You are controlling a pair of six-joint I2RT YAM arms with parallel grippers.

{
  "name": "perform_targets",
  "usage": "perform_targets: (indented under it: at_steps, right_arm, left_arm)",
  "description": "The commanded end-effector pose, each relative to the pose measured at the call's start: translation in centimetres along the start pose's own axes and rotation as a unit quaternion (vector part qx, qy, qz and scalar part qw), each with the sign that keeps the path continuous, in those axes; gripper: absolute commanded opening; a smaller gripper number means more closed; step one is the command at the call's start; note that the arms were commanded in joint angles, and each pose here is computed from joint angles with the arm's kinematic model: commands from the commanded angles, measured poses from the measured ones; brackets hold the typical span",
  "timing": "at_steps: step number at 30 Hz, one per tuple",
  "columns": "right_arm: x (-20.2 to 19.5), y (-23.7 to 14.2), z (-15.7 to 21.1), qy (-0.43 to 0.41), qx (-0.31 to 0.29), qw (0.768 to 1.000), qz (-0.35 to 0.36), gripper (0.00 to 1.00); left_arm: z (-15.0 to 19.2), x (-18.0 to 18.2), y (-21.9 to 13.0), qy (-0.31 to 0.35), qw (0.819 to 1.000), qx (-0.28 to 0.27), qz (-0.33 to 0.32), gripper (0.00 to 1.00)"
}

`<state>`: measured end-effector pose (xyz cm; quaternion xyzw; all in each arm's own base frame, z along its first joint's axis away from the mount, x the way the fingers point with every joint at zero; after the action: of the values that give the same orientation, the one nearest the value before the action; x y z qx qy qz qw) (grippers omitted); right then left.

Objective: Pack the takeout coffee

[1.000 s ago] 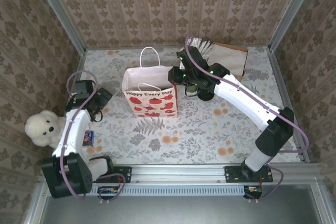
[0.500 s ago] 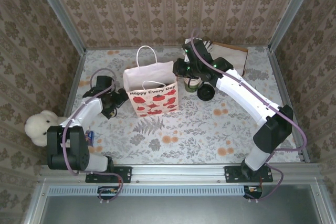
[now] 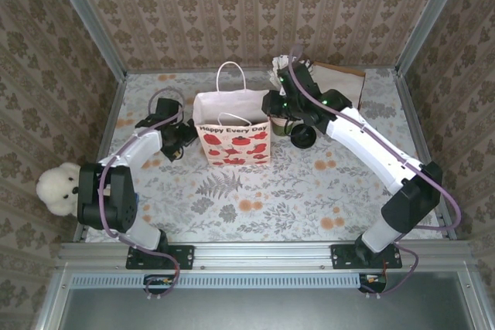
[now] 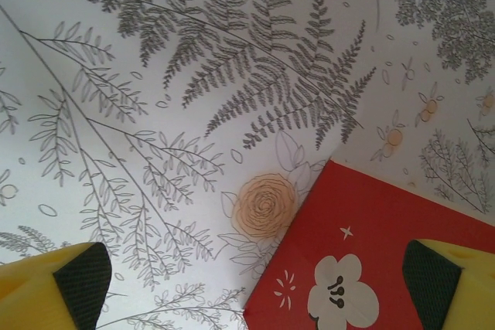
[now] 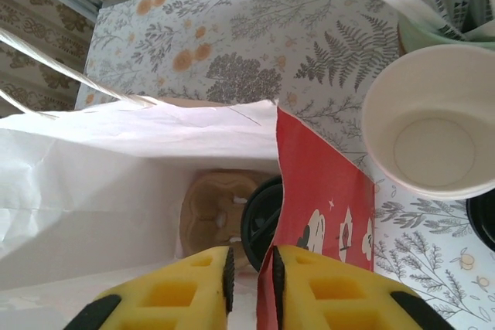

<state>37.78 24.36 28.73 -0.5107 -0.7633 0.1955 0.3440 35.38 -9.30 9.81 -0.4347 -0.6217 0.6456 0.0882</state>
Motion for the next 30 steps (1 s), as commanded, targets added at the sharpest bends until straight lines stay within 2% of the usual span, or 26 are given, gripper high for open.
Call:
perform_targets:
  at_steps: [1,4,5,6,8,16,22,26,30]
  right_arm:
    - [-0.8,-1.7,-0.6,-0.012,-0.013,1.000,0.006,0.31]
    - [-0.9,-3.1,-1.2,-0.028,-0.025,0.999,0.000,0.45]
    - [-1.4,-3.7,-1.5,-0.031,-0.030,0.999,0.001,0.55]
    - [-1.8,-4.3,-1.8,-0.034,-0.039,0.999,0.001,0.72]
    - [-2.7,-5.3,-2.4,-0.043,-0.061,0.997,0.002,0.98]
    - [-7.8,-5.4,-3.2,-0.061,-0.073,0.995,0.037,1.00]
    - [-11.1,-2.8,-5.8,0.027,-0.080,0.996,-0.006,1.00]
    - [-14.4,-1.2,-7.4,0.044,-0.118,0.991,0.044,1.00]
    - [-16.9,-0.3,-8.4,0.078,-0.129,0.986,0.075,1.00]
  left_arm:
    - [-0.1,-1.1,-0.3,0.006,1.000,0.001,0.010,1.00]
    - [-0.1,-1.0,-0.4,0.014,1.000,0.004,0.004,1.00]
    - [-0.1,-1.0,-0.5,0.016,1.000,0.004,0.001,1.00]
    - [-0.2,-0.9,-0.8,0.017,1.000,-0.001,-0.004,1.00]
    - [-0.7,-0.6,-1.3,0.016,1.000,-0.016,-0.006,1.00]
    - [-2.4,0.4,-3.6,-0.001,0.998,-0.058,0.014,1.00]
    - [-3.9,0.8,-6.3,-0.008,0.993,-0.104,0.045,1.00]
    - [-4.6,1.6,-7.9,-0.006,0.990,-0.134,0.045,1.00]
    - [-4.9,2.5,-8.9,-0.011,0.988,-0.151,0.045,1.00]
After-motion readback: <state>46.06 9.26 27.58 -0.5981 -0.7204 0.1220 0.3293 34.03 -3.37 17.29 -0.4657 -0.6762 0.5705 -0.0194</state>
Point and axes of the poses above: each hand's point on the last joint's axis, 136 mm out from that joint toward the fingers, its own y axis out along the fingers, its own x axis along the line the jaws close on, z = x × y, the point moved 1 cm from there along -y, back along the fingers, and after that the axes turned 11 degrees about -y, right-handed, at the moved point
